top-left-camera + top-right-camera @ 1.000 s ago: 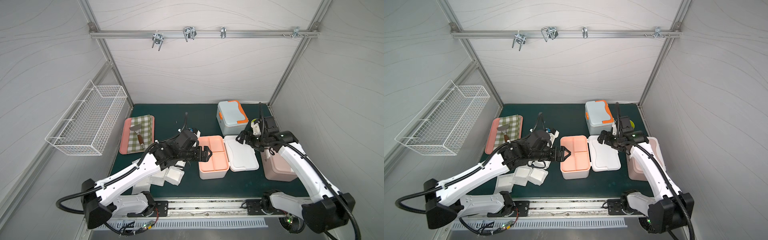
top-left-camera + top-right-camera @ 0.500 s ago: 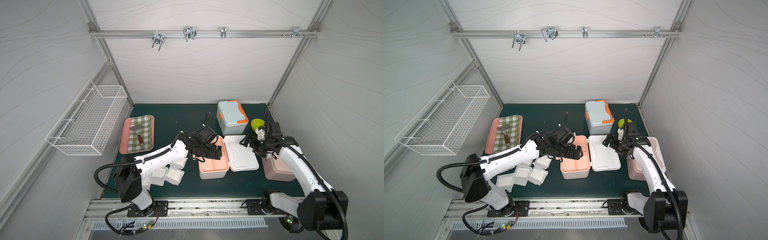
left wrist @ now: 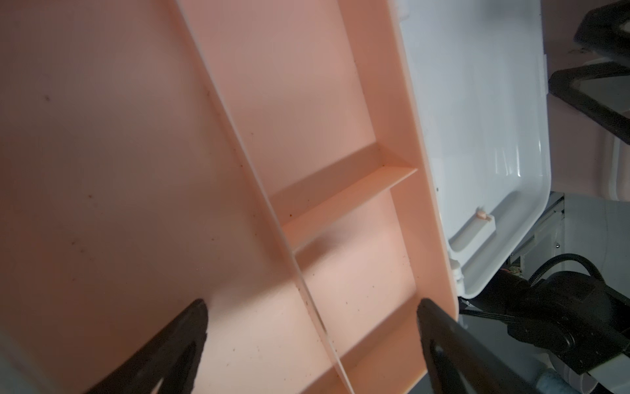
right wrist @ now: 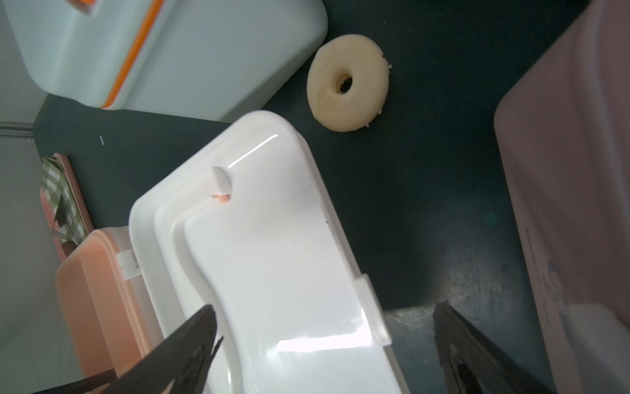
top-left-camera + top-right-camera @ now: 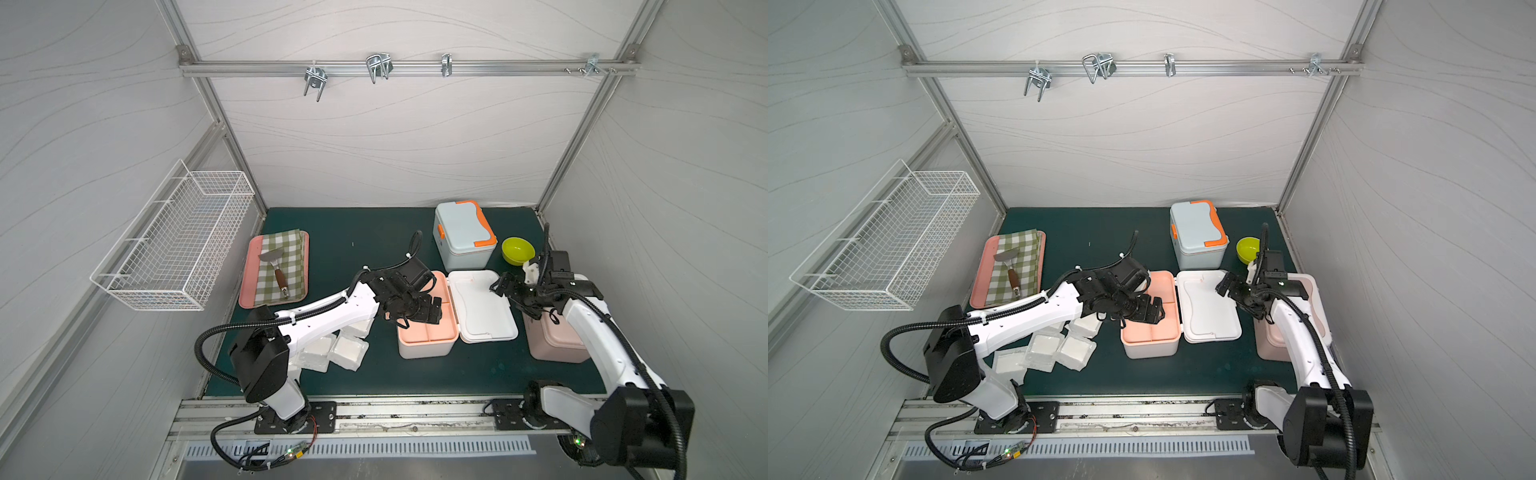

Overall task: Open first aid kits and take out gauze
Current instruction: Close the lid of the first aid kit.

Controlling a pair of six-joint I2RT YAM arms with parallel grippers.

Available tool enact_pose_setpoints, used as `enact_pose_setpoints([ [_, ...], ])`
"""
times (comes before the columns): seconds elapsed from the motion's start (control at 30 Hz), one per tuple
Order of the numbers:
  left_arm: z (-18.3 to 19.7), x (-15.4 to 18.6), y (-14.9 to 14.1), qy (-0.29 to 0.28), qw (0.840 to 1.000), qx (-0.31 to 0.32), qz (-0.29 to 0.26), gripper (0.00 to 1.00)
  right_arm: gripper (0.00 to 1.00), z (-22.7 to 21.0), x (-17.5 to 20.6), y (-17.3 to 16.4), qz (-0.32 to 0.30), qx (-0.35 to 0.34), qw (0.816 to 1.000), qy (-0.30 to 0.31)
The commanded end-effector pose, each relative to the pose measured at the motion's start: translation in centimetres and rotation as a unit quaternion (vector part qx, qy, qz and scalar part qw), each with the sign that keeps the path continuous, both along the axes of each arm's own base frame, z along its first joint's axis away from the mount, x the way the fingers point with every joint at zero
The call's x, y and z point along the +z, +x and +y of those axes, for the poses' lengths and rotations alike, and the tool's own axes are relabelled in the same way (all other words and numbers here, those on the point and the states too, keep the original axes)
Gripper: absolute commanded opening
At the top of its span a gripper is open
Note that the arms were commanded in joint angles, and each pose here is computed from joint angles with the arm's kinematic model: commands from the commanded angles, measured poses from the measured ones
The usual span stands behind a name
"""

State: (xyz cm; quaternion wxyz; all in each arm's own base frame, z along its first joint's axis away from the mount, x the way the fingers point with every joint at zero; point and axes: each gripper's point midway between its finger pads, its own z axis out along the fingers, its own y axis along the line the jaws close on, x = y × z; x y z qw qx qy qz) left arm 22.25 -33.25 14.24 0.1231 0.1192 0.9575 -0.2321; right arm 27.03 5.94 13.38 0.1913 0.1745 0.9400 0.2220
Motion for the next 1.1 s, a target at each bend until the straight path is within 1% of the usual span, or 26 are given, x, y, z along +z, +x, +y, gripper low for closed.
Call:
enact_pose_setpoints([
  [0.0,-1.6,0.4,0.1,-0.033,0.999,-0.005,0.002,0.96,0.99,0.8,-0.7,0.1,0.006,0.012,0.999,0.037],
  [0.17,-2.5,0.1,-0.1,-0.054,0.998,-0.009,0.015,0.96,0.99,3.1,-1.3,0.4,0.018,0.037,0.993,0.110],
  [0.3,-3.2,-0.4,-0.3,-0.065,0.997,-0.013,0.026,0.95,0.99,4.1,-1.5,0.4,0.031,0.049,0.988,0.144],
  [0.4,-3.4,-0.5,-0.2,-0.069,0.997,-0.012,0.027,0.95,0.99,4.2,-0.5,0.3,0.021,0.050,0.987,0.149],
  [0.53,-3.7,-0.7,-0.1,-0.074,0.997,-0.010,0.029,0.95,0.99,3.9,1.5,0.0,0.000,0.050,0.989,0.136],
  [0.6,-3.8,-0.7,-0.1,-0.075,0.997,-0.010,0.030,0.95,0.99,4.0,2.2,-0.3,-0.011,0.047,0.989,0.140],
  [0.77,-3.8,-1.1,-0.1,-0.076,0.997,-0.007,0.035,0.95,0.99,5.5,5.5,-0.8,-0.044,0.061,0.977,0.198],
  [0.97,-4.2,-1.2,-0.2,-0.094,0.995,-0.004,0.037,0.95,0.99,6.5,11.1,-1.4,-0.089,0.087,0.964,0.237],
  [1.07,-4.3,-1.1,-0.2,-0.104,0.994,-0.003,0.035,0.95,0.99,7.4,14.0,-2.0,-0.113,0.106,0.952,0.265],
])
